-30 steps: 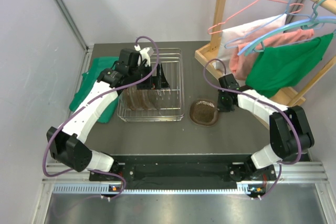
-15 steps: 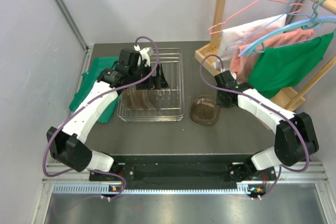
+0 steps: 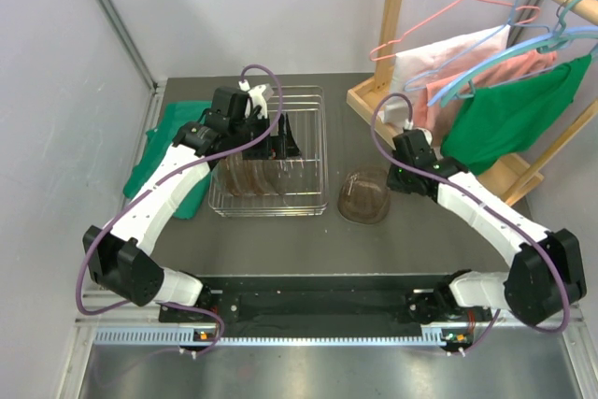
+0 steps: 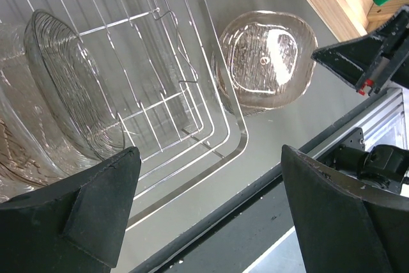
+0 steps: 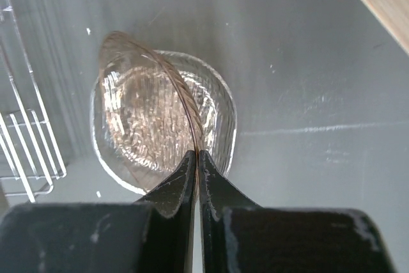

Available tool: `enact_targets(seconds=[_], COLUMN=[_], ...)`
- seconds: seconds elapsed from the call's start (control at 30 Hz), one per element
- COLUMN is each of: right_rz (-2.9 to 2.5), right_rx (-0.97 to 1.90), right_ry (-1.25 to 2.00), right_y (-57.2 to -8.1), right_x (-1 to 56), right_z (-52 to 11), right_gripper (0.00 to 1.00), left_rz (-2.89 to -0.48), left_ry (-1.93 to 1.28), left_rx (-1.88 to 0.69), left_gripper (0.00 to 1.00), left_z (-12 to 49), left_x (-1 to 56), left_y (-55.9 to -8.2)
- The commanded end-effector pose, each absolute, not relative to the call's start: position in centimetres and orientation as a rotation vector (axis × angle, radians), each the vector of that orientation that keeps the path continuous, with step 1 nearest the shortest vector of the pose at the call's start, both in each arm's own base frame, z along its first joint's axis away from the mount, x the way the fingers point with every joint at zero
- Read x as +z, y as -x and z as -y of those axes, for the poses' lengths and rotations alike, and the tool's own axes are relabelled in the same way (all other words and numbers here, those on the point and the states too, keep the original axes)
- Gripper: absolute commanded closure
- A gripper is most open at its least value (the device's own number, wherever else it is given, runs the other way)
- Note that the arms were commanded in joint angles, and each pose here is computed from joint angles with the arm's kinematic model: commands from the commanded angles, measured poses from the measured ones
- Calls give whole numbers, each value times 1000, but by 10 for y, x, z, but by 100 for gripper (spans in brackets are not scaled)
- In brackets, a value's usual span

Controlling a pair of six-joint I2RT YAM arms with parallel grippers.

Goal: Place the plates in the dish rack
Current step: Pick up the plate at the center of the board.

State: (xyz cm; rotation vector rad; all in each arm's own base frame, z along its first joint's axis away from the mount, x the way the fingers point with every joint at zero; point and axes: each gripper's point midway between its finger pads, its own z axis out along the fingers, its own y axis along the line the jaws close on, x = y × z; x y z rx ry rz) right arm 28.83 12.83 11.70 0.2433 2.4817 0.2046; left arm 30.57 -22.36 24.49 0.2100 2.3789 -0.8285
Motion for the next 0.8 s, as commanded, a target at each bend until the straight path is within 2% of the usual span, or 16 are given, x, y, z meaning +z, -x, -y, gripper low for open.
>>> enact_targets(seconds=[0.0, 0.33, 0.5, 0.77], right_rz=[-2379, -2375, -2422, -2388], right_rx=[325, 273, 84, 46], right_ry=[-307, -336, -380, -455], right_y=[-292, -283, -273, -270], right_x=[142, 144, 123, 125], right_z=[-138, -126, -99, -73], right_gripper=[100, 100, 100, 100], left_rz=[-2309, -2307, -2315, -2324], left_ry=[-243, -242, -238, -238], left_rx=[-871, -900, -893, -892], left_gripper=[5, 5, 5, 5], left_z=[228, 232, 231, 232], left_x=[261, 261, 258, 255], left_y=[-307, -307, -307, -307])
